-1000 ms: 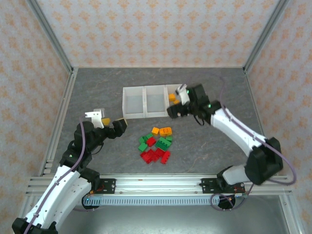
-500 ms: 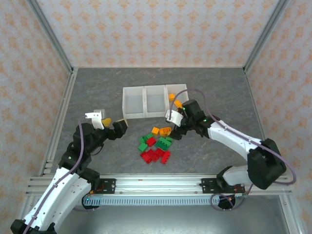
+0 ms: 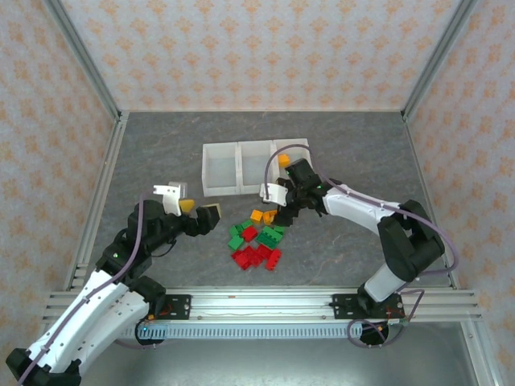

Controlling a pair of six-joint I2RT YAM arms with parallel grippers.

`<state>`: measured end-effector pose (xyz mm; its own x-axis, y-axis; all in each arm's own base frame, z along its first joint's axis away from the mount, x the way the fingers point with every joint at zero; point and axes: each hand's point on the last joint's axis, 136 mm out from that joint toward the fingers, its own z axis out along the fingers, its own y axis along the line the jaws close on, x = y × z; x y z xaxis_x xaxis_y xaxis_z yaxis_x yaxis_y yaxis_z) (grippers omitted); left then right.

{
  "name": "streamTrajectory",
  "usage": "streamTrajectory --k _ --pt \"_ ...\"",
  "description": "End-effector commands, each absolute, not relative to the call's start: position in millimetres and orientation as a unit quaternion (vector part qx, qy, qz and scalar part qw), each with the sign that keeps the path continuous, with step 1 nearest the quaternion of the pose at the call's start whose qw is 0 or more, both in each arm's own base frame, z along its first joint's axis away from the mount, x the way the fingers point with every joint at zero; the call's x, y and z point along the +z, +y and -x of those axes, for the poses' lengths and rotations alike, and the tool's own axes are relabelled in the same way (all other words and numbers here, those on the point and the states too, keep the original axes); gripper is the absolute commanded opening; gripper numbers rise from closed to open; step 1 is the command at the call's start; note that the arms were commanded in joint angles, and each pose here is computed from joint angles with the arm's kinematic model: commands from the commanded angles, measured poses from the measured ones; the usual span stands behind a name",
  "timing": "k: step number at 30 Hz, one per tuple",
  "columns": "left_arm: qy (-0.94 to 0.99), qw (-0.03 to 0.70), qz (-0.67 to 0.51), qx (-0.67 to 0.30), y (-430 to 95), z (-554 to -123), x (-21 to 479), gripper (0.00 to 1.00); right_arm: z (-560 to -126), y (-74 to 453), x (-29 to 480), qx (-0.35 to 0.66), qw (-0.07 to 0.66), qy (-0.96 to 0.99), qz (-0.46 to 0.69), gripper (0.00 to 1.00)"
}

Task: Sort the legos into containers by color
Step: Pick up the lego from the center of the table.

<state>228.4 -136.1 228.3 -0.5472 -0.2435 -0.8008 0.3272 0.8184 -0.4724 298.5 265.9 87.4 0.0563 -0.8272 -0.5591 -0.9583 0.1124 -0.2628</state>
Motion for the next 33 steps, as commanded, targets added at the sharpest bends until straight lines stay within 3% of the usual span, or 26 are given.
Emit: streamTrajectory --k 1,20,33 --pt "0.824 0.48 -0.038 -0.299 -135.1 -222.1 236.9 0.99 -297.9 271.9 87.3 0.109 0.297 0.661 0.68 0.91" --pt "0.825 0.48 -0.043 -0.294 -135.8 -224.6 229.1 0.99 -285.6 268.7 62.0 0.123 0.242 0.655 0.705 0.87" --pt "0.819 0.494 -0.034 -0.29 -130.7 -223.9 234.1 0.99 -290.3 267.6 42.7 0.118 0.201 0.653 0.72 0.75"
